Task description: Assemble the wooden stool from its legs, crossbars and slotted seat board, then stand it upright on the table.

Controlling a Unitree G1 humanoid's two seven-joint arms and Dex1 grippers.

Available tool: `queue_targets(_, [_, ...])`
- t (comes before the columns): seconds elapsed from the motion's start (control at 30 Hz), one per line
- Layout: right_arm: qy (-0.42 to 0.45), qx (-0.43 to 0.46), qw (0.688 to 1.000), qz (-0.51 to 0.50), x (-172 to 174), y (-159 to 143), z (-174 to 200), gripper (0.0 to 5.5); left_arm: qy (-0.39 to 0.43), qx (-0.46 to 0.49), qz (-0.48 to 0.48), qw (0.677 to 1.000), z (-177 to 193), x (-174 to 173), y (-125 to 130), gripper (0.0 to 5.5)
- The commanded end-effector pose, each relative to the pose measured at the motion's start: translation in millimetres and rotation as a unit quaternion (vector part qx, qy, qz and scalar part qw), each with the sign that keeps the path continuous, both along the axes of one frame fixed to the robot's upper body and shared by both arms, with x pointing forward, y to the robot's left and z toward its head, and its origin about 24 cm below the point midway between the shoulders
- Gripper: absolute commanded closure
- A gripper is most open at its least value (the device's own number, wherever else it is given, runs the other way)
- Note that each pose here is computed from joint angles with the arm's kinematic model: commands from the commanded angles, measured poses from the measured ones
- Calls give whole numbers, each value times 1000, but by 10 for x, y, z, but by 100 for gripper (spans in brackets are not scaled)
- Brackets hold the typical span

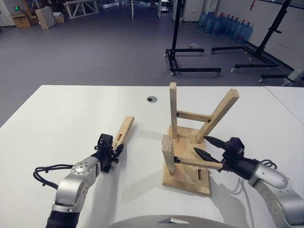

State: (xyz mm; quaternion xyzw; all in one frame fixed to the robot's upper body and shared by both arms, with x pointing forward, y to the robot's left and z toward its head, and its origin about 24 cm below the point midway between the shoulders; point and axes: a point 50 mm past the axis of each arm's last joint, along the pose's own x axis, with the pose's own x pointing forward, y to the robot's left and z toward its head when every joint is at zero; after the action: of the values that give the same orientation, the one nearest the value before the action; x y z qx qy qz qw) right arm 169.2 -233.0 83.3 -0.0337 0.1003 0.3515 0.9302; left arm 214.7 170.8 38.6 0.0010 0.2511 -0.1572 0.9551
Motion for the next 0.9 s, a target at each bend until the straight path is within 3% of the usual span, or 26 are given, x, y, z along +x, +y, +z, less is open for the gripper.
queue_targets(0.03, [40, 52, 998, -20, -333, -195, 56, 219, -46, -11, 22, 999, 136, -24, 4, 345])
queue_targets(0.2, [107, 71, 992, -20, -771, -384, 5, 219, -64, -13, 47, 997, 171, -92, 9, 345])
queue_targets(0.33, [154, 26, 988, -2, -972, -442, -178, 219, -66, -14, 52, 996, 173, -115, 10, 345])
queue_targets(0.73, [169, -54, 984, -7, -875, -12, -811, 219, -82, -9, 5, 997, 291, 40, -22, 345])
queue_targets(0.9, [174, -43, 984, -7, -641, 111, -961, 219, -86, -5, -8, 996, 317, 100, -27, 345])
